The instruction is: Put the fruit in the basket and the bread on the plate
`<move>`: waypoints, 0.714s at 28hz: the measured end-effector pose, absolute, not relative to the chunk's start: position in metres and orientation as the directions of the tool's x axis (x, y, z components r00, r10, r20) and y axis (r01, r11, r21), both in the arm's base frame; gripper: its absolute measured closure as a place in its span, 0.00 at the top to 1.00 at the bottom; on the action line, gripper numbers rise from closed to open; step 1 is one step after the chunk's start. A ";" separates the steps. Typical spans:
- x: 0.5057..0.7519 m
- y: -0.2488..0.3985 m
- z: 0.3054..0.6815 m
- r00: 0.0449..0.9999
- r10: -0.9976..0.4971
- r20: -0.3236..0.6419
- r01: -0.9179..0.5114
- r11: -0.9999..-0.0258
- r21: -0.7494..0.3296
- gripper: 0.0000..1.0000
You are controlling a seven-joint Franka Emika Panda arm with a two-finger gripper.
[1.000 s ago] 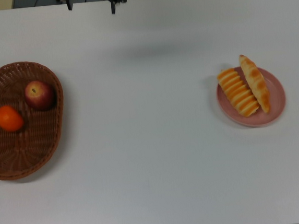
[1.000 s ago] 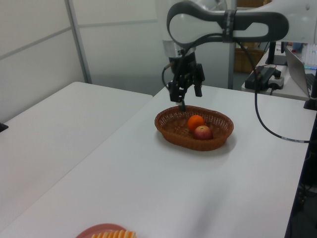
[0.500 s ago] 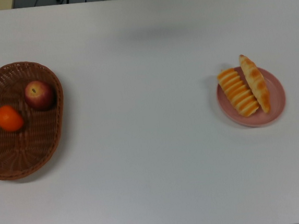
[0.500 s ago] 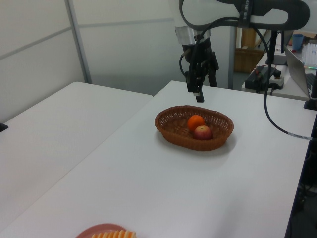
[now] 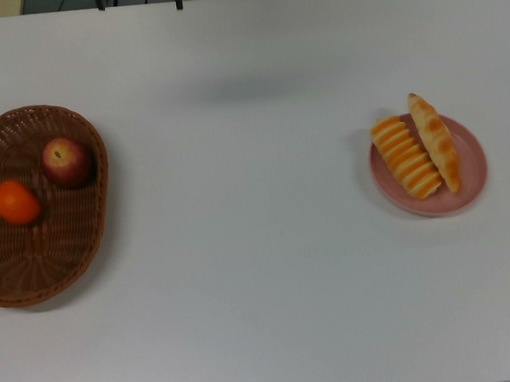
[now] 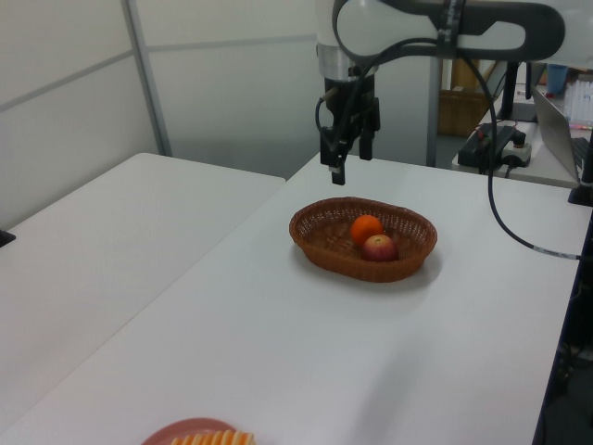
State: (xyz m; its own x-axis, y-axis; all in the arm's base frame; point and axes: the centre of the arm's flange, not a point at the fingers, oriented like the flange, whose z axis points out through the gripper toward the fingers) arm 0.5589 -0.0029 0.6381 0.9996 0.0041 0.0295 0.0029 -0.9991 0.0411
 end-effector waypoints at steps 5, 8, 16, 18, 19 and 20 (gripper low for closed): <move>0.563 -0.011 0.635 0.999 -0.013 0.047 -0.014 -1.000 0.020 1.00; 0.563 -0.016 0.635 0.999 -0.025 0.048 -0.026 -1.000 0.006 1.00; 0.563 -0.021 0.635 0.999 -0.021 0.048 -0.021 -1.000 0.003 1.00; 0.563 -0.021 0.635 0.999 -0.021 0.048 -0.021 -1.000 0.003 1.00; 0.563 -0.021 0.635 0.999 -0.020 0.048 -0.021 -1.000 0.003 1.00; 0.563 -0.021 0.635 0.999 -0.020 0.048 -0.020 -1.000 0.003 1.00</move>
